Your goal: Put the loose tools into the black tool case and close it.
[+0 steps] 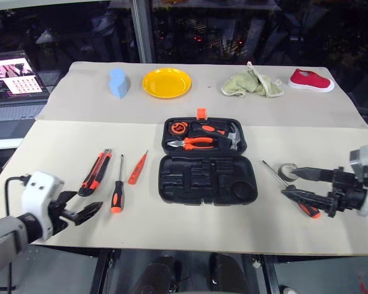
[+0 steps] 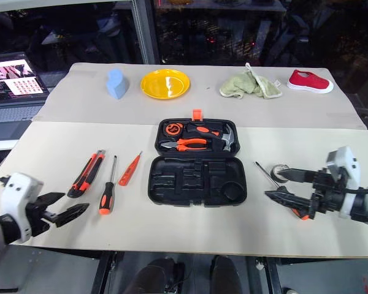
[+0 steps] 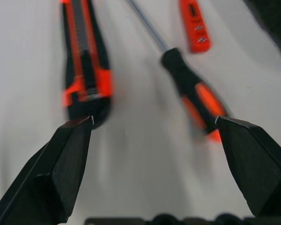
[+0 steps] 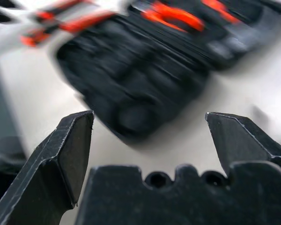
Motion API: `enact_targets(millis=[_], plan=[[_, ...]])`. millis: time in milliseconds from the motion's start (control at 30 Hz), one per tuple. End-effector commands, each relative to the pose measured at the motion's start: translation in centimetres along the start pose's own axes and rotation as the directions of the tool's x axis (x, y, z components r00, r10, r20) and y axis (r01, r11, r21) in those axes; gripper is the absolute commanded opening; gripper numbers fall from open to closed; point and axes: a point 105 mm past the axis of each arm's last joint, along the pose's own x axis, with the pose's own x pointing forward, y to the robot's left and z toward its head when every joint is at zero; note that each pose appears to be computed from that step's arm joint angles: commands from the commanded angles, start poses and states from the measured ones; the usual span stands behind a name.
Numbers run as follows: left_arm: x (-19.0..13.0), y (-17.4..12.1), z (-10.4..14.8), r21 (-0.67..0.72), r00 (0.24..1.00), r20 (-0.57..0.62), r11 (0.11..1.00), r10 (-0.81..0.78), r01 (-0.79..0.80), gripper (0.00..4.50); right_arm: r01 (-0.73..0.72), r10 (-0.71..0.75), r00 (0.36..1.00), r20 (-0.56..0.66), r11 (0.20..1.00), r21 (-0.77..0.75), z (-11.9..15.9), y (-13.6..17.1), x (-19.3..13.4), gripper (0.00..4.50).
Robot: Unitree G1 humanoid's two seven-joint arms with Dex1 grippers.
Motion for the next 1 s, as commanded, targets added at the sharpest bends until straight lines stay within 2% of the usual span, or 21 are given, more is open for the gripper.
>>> enact_targets(millis=[33, 167, 433, 533, 700, 800, 1000], plan=[[0.5, -1.1, -0.4, -0.039, 0.998, -0.066, 0.999, 0.018, -0.021, 4.50, -0.106, 0.108, 0.993, 0.048, 0.993, -0.053, 1.8, 2.8, 1.9, 4.43], [1.4, -2.0, -0.8, -0.074, 0.995, -0.090, 0.996, 0.036, -0.043, 4.50, -0.180, 0.184, 0.981, 0.060, 0.981, -0.074, 2.3, 4.6, 3.1, 4.43], [4.0, -3.0, -0.6, -0.127, 0.996, -0.079, 0.990, 0.052, -0.062, 4.50, -0.240, 0.248, 0.964, 0.098, 0.967, -0.081, 2.5, 6.2, 4.8, 4.43], [4.5, -2.9, -0.8, -0.148, 0.993, -0.089, 0.985, 0.072, -0.085, 3.77, -0.245, 0.253, 0.962, 0.106, 0.966, -0.083, 2.6, 6.5, 5.1, 4.50], [4.8, -2.5, -1.1, -0.168, 0.990, -0.104, 0.980, 0.093, -0.109, 1.86, -0.238, 0.247, 0.959, 0.139, 0.968, -0.074, 3.0, 6.5, 5.2, 4.50], [4.9, -2.7, -1.1, -0.184, 0.991, -0.098, 0.978, 0.086, -0.103, 0.94, -0.228, 0.236, 0.962, 0.136, 0.971, -0.073, 2.9, 6.3, 5.1, 4.50], [4.9, -1.9, -0.6, -0.259, 0.988, -0.052, 0.953, 0.147, -0.156, 0.89, -0.195, 0.201, 0.969, 0.145, 0.979, -0.058, 2.8, 5.8, 4.7, 4.50]])
